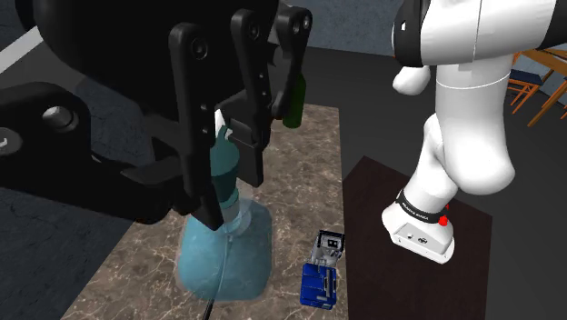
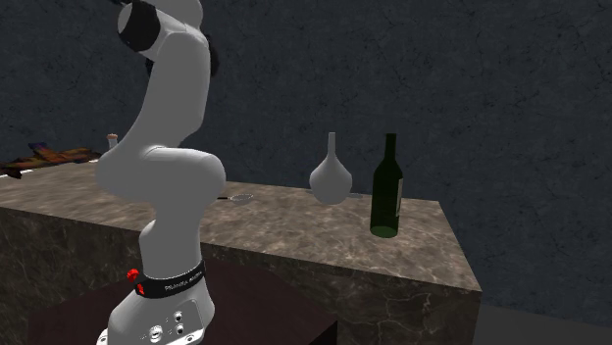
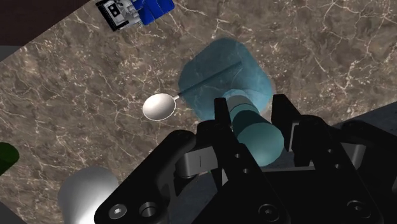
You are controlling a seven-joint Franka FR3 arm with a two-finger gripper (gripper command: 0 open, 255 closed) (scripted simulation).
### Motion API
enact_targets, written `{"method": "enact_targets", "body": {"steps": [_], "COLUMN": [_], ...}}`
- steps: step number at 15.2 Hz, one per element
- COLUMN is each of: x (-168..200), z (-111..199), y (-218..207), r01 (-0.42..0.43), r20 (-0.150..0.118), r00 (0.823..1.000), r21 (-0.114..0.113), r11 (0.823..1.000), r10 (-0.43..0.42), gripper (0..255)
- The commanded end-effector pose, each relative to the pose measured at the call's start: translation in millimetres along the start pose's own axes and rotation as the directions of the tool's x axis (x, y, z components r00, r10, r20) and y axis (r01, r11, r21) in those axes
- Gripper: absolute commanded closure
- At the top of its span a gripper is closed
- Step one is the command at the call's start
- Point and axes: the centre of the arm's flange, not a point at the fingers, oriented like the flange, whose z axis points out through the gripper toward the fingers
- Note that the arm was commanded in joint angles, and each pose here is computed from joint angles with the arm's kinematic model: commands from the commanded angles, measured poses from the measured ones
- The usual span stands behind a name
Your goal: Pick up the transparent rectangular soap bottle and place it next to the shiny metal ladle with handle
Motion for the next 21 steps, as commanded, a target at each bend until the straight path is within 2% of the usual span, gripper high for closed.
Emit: {"method": "enact_targets", "body": {"steps": [1, 21], "x": [1, 2], "z": [10, 115], "y": [-2, -6], "r01": [-0.001, -0.001], "r20": [0.0, 0.0], "r00": [1.0, 1.0], "r21": [0.001, 0.001], "r11": [1.0, 1.0], "r10": [0.001, 0.001], "gripper": [255, 255]}}
